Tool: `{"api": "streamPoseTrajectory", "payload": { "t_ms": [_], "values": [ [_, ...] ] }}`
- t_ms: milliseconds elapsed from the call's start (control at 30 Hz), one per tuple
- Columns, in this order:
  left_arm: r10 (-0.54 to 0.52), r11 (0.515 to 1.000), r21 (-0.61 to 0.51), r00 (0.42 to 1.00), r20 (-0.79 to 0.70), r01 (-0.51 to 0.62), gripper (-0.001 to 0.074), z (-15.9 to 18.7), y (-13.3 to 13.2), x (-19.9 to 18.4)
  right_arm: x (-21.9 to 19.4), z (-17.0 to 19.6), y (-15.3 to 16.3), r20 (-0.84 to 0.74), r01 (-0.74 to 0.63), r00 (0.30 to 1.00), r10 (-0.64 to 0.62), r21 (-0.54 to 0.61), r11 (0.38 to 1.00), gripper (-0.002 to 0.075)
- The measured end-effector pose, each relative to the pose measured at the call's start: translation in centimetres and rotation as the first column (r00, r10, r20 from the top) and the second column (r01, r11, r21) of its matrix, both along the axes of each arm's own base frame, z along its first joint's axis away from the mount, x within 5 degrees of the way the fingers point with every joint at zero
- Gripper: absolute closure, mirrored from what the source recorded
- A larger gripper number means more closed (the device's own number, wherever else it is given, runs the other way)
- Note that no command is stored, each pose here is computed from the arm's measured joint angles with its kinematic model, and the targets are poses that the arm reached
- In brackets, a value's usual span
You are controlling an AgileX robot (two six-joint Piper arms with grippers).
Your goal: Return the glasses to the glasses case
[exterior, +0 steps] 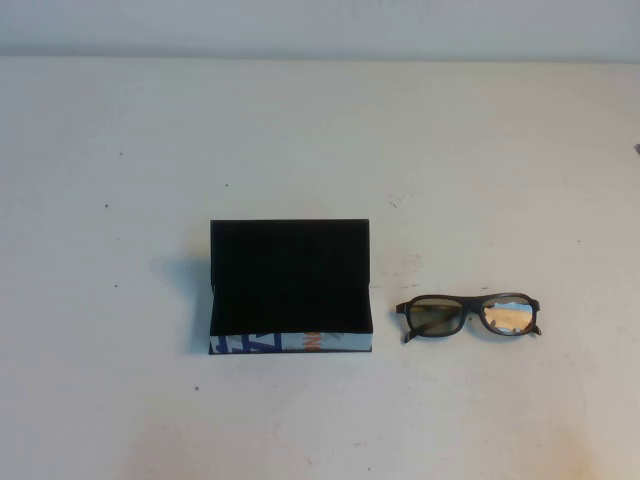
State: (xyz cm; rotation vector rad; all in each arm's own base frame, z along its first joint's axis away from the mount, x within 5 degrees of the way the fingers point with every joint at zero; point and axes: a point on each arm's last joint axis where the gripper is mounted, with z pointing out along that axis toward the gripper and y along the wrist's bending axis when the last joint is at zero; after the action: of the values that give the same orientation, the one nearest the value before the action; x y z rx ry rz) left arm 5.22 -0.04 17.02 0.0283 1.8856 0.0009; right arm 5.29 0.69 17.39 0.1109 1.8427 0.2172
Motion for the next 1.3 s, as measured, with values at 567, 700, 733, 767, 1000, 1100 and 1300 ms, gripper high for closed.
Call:
{"api": "streamPoseTrajectory", "payload": {
  "t_ms": [567, 700, 733, 767, 1000, 1100, 1300],
  "values": [
    [0.000, 1.000, 0.000, 1.000, 0.000, 0.000, 0.0736, 0.0, 0.0, 0.0, 0.0, 0.0, 0.0, 0.000, 0.000, 1.000, 0.000, 0.000, 1.000, 0.0737],
    [0.000, 1.000, 0.000, 1.000, 0.000, 0.000, 0.0736, 0.0, 0.0, 0.0, 0.0, 0.0, 0.0, 0.000, 0.000, 1.000, 0.000, 0.000, 1.000, 0.0737],
    [0.000, 1.000, 0.000, 1.000, 0.000, 0.000, 0.0736, 0.0, 0.0, 0.0, 0.0, 0.0, 0.0, 0.000, 0.000, 1.000, 0.000, 0.000, 1.000, 0.0737],
    [0.000, 1.000, 0.000, 1.000, 0.000, 0.000, 0.0736, 0.0, 0.0, 0.0, 0.0, 0.0, 0.0, 0.000, 0.000, 1.000, 0.000, 0.000, 1.000, 0.0737],
    [0.000, 1.000, 0.000, 1.000, 0.000, 0.000, 0.0736, 0.0, 0.0, 0.0, 0.0, 0.0, 0.3, -0.003, -0.006, 1.000, 0.006, 0.082, 0.997, 0.0737],
    [0.000, 1.000, 0.000, 1.000, 0.000, 0.000, 0.0736, 0.0, 0.0, 0.0, 0.0, 0.3, 0.5, 0.010, -0.010, 1.000, 0.008, 0.176, 0.984, 0.0737],
    [0.000, 1.000, 0.000, 1.000, 0.000, 0.000, 0.0736, 0.0, 0.0, 0.0, 0.3, 2.0, 0.4, 0.135, -0.004, 0.988, -0.076, 0.509, 0.861, 0.0737]
  ]
}}
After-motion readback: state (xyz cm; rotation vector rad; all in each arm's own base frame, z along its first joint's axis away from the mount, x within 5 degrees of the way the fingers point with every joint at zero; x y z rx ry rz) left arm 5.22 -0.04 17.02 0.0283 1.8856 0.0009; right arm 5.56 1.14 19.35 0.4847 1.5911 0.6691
